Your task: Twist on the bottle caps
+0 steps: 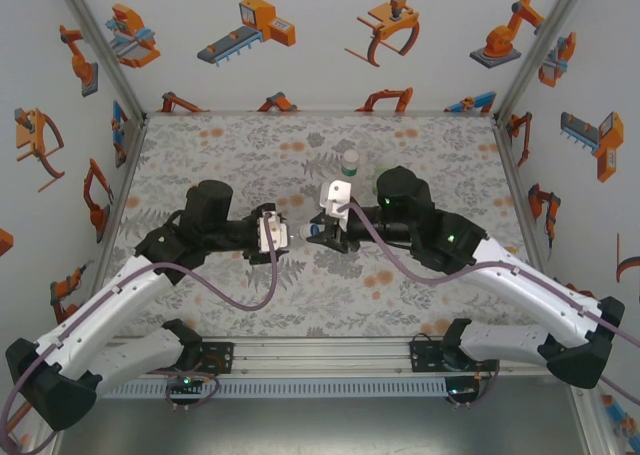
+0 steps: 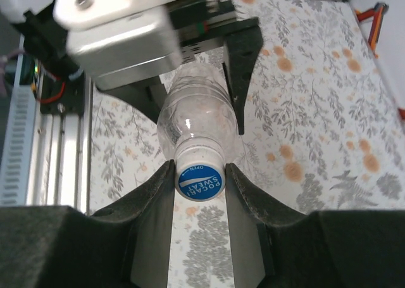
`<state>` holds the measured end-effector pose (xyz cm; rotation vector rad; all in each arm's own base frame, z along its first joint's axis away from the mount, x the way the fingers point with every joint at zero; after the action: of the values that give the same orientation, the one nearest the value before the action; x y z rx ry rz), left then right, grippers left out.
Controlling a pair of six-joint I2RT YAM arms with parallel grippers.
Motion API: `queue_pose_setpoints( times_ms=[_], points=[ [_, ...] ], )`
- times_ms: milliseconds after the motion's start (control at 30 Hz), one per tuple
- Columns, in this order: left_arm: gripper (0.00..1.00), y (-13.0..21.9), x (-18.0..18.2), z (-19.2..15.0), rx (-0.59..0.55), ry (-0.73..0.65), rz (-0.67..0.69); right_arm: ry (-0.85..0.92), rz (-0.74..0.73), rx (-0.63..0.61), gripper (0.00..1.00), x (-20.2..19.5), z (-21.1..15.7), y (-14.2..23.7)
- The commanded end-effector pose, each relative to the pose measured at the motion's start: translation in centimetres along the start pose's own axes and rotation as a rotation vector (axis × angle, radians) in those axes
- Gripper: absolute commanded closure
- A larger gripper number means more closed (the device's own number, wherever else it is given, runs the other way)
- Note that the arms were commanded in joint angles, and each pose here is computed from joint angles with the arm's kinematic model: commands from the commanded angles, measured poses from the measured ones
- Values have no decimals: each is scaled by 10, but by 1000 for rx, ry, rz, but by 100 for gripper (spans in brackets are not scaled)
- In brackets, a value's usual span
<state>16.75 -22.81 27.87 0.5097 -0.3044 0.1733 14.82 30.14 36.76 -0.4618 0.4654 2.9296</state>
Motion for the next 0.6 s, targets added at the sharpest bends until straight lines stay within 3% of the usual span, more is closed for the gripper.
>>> queue_pose_setpoints(
  times_ms=[0,267,567],
  points=[
    [100,4,7,2,-5,-7,68,-249,-171,-6,91,-26,-2,-6],
    [100,6,21,-4,40,8,179,-759,-319,-90,100,-49,-13,-16],
    [100,9,38,-12,104,43,294,-1358,-405,-73,100,-57,-49,-38]
  ],
)
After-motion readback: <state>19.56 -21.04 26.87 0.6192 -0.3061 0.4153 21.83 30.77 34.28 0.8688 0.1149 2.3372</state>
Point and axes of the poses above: each hand's point on the last joint's axis, 136 mm out from that joint toward the fingers, its own y axis back along the fingers, its own x axis along the line the jaws close on, z = x × y, the point moved 4 cm from there along y, back along the fingers, and after that the axes turned 8 degrees about y, right-handed, at the moved point
